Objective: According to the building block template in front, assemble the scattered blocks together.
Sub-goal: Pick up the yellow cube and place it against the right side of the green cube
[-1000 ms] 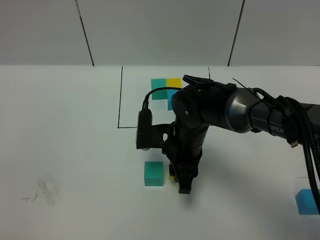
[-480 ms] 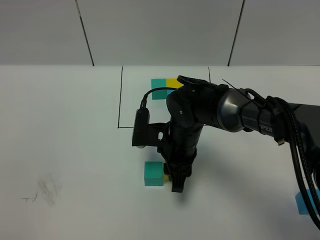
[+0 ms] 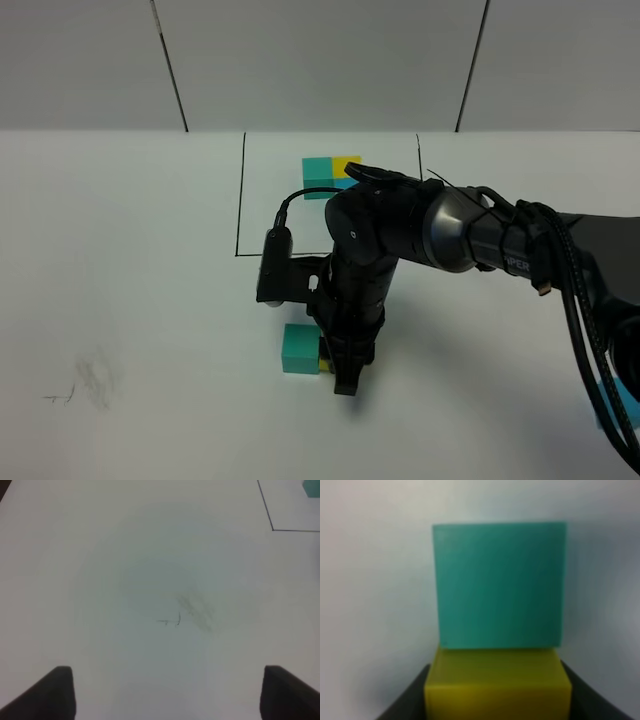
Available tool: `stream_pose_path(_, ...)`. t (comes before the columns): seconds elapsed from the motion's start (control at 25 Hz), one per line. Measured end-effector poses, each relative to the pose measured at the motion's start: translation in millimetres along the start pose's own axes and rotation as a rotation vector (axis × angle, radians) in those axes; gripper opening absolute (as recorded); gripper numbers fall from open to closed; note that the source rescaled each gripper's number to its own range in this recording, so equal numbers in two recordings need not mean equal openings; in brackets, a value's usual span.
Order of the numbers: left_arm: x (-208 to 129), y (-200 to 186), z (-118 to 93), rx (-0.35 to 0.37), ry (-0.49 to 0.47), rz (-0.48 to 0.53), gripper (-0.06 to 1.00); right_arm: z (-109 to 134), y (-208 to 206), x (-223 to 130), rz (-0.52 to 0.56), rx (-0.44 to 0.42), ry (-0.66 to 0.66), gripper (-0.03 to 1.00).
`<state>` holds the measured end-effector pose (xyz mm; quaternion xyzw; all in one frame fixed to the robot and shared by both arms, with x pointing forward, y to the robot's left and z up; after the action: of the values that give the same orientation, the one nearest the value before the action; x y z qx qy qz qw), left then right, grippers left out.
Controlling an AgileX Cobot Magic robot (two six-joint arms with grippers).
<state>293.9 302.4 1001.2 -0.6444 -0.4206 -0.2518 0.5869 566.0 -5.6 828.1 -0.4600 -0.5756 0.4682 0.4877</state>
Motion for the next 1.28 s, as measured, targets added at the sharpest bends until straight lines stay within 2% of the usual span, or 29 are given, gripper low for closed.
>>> stream_pose_path(0.32, 0.0, 0.0, 0.0, 0.000, 0.000, 0.000, 0.64, 1.8, 16.6, -3.5, 0.022, 0.019, -0.005, 0.01)
stream_pose_path(0.72, 0.0, 0.0, 0.0, 0.000, 0.000, 0.000, 0.64, -0.2, 14.8, -1.9, 0.030, 0.029, 0.032, 0.01)
stream_pose_path(0.76, 0.0, 0.0, 0.0, 0.000, -0.006, 0.000, 0.64, -1.7, 13.5, -1.9, 0.034, 0.025, 0.052, 0.07)
stream_pose_path(0.8, 0.0, 0.0, 0.0, 0.000, 0.000, 0.000, 0.64, -3.6, 12.0, -2.8, 0.042, 0.016, 0.076, 0.20)
stream_pose_path(0.84, 0.0, 0.0, 0.0, 0.000, 0.000, 0.000, 0.64, -6.0, 8.6, -3.4, 0.046, 0.001, 0.100, 0.36)
stream_pose_path(0.92, 0.0, 0.0, 0.0, 0.000, 0.000, 0.000, 0.64, -11.6, -6.4, -3.9, 0.046, -0.043, 0.196, 0.75)
stream_pose_path(0.96, 0.0, 0.0, 0.0, 0.000, 0.000, 0.000, 0.64, -14.8, -16.2, -5.6, 0.048, -0.068, 0.248, 0.84)
stream_pose_path(1.0, 0.0, 0.0, 0.0, 0.000, 0.000, 0.000, 0.64, -17.6, -28.8, -7.9, 0.046, -0.093, 0.327, 0.91)
stream_pose_path(1.08, 0.0, 0.0, 0.0, 0.000, 0.000, 0.000, 0.64, -23.5, -52.8, -18.9, 0.054, -0.149, 0.497, 0.97)
stream_pose_path(1.2, 0.0, 0.0, 0.0, 0.000, 0.000, 0.000, 0.64, -27.4, -82.0, -57.1, 0.077, -0.231, 0.711, 1.00)
stream_pose_path(1.28, 0.0, 0.0, 0.0, 0.000, 0.000, 0.000, 0.64, -20.8, -90.1, -89.9, 0.100, -0.267, 0.820, 0.99)
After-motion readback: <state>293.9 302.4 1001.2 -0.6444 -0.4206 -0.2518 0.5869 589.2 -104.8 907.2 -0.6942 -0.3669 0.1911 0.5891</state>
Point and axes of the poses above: a point on each arm's last joint axis where the gripper is mounted, y pointing out along that axis toward the gripper, z along the wrist's bending axis when the last joint is at zero, x = y × z, the point moved 8 cm from there along y, pointing out along that axis toward the gripper, and after that the axes turned 12 degrees about -y, right-handed, at the moved point
